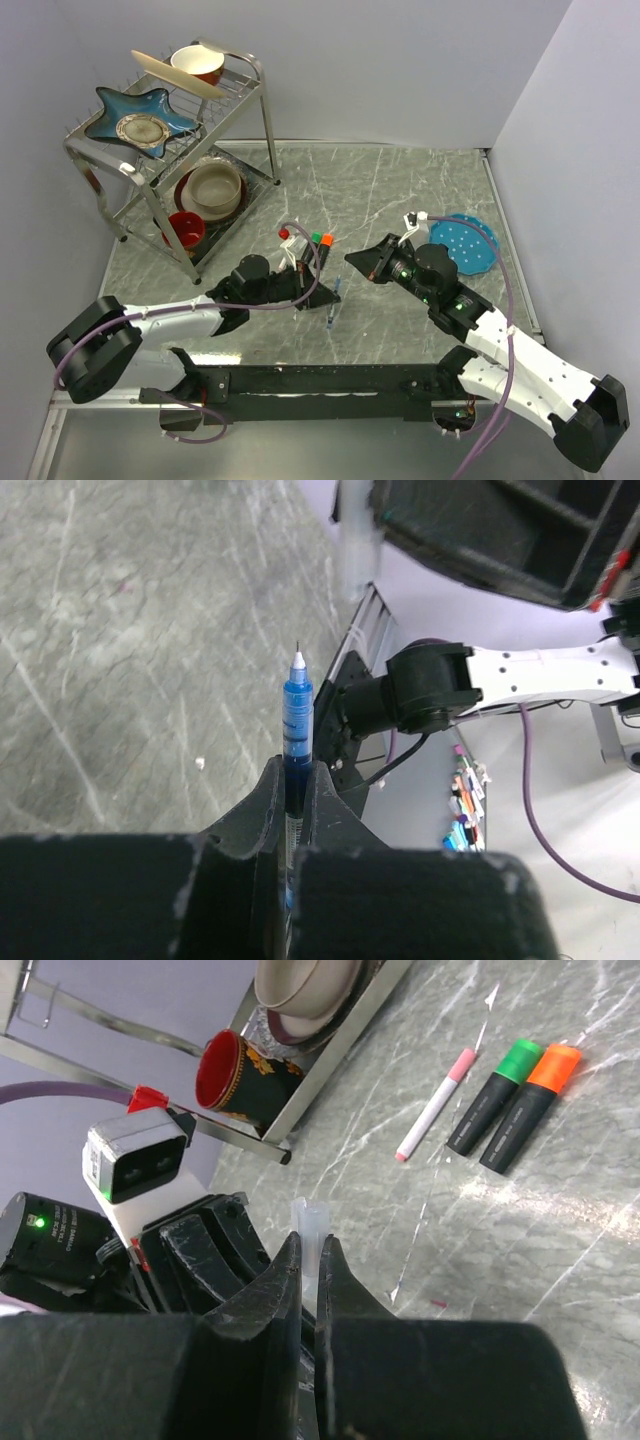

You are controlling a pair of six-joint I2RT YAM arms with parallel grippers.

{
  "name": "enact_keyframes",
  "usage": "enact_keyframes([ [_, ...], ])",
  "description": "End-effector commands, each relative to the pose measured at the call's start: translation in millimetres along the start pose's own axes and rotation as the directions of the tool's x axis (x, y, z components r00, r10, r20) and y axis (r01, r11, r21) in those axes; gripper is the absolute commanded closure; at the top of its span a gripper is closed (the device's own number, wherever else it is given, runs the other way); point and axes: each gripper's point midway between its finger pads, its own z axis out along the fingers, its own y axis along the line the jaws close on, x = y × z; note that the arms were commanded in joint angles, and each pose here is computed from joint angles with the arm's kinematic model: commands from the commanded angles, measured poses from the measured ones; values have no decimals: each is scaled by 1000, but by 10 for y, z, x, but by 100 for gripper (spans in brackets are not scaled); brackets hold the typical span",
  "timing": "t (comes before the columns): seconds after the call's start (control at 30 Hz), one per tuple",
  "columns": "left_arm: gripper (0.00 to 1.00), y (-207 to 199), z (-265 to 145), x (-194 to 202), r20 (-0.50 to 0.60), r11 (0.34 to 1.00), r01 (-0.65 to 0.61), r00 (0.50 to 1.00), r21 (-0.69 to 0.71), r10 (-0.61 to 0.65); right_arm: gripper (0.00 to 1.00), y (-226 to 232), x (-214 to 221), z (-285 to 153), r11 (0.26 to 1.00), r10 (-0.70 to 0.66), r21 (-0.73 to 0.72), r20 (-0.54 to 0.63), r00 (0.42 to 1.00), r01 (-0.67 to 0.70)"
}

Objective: Insert the pens into the pen caps

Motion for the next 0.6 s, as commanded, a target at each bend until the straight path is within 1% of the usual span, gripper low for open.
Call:
enact_keyframes([
  [0.0,99,-390,47,-260,62,990,-70,996,126,63,100,125,-73,-33,999,6,-54,35,999,-4],
  [0.33,99,-405,50,-226,50,990,-75,996,123,69,100,143,-32,-25,997,25,-77,27,999,-22],
  [0.57,99,-432,52,-296,67,989,-92,994,113,85,100,109,10,-32,997,11,-73,15,1000,-10],
])
